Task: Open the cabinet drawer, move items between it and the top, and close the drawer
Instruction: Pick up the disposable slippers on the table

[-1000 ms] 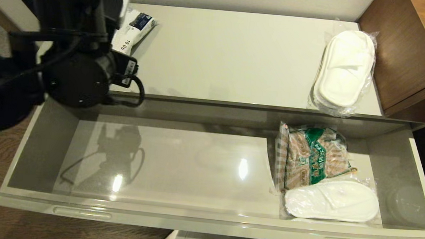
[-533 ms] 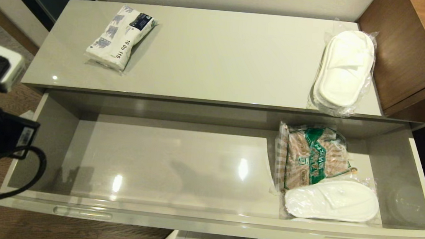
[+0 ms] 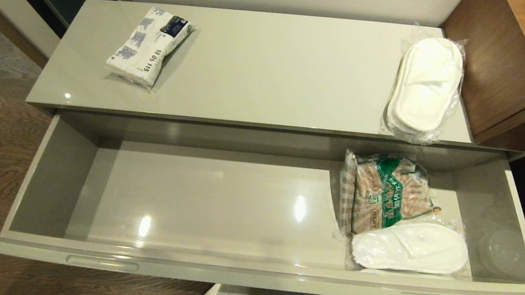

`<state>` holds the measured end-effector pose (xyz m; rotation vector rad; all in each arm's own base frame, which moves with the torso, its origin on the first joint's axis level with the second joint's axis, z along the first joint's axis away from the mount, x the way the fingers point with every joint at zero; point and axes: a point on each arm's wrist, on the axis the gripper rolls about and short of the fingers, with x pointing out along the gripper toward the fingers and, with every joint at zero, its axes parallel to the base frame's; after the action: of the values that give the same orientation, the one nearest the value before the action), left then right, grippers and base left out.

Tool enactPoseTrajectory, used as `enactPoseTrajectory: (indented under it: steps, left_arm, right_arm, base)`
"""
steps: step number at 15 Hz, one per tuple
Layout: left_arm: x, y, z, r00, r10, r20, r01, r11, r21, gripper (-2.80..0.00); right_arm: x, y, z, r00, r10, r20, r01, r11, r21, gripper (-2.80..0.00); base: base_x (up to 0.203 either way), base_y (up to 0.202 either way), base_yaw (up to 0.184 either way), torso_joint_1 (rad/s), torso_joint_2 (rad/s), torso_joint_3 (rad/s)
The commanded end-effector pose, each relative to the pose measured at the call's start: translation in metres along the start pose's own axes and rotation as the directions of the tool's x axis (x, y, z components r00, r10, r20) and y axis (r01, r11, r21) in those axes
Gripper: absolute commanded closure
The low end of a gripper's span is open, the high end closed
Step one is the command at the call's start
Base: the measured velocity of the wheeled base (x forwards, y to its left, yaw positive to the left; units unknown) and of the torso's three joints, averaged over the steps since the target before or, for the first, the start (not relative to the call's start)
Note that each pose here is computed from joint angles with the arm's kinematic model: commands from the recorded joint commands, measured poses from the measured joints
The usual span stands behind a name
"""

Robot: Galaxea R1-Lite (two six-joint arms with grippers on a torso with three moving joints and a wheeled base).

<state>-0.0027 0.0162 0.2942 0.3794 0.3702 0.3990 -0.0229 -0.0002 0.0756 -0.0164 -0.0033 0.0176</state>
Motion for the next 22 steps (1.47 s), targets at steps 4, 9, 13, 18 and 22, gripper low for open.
enactPoseTrajectory:
  steps: [4, 9, 13, 18, 22]
  left_arm:
    - [-0.097, 0.003, -0.123, 0.978, -0.123, -0.165, 0.112, 0.991, -0.078, 0.0]
    - [-0.086, -0.028, -0.191, 0.975, -0.165, -0.15, 0.163, 0.986, -0.027, 0.0]
    - [-0.068, -0.039, -0.186, 0.968, -0.251, 0.003, 0.251, 0.968, 0.019, 0.0]
    - [0.008, -0.08, -0.184, 0.932, -0.28, 0.231, 0.317, 0.937, -0.146, 0.0]
    - [0.034, -0.1, -0.191, 0.834, -0.331, 0.441, 0.427, 0.894, -0.136, 0.0]
  right_arm:
    - [-0.001, 0.0, -0.001, 1.0, 0.001, 0.012, 0.0, 1.0, -0.005, 0.0]
    - [-0.001, 0.0, -0.001, 1.0, -0.01, 0.01, 0.01, 1.0, 0.001, 0.0]
    - [-0.001, 0.0, -0.001, 1.0, -0.01, 0.01, 0.01, 1.0, 0.001, 0.0]
    - [-0.001, 0.0, -0.001, 1.0, -0.01, 0.014, 0.01, 1.0, 0.004, 0.0]
    - [-0.001, 0.0, -0.001, 1.0, -0.01, 0.014, 0.01, 1.0, 0.004, 0.0]
  base:
    - [0.0, 0.0, 0.0, 0.0, 0.0, 0.0]
    - [0.0, 0.0, 0.0, 0.0, 0.0, 0.0]
    - [0.0, 0.0, 0.0, 0.0, 0.0, 0.0]
    - [0.0, 0.0, 0.0, 0.0, 0.0, 0.0]
    - [0.0, 0.0, 0.0, 0.0, 0.0, 0.0]
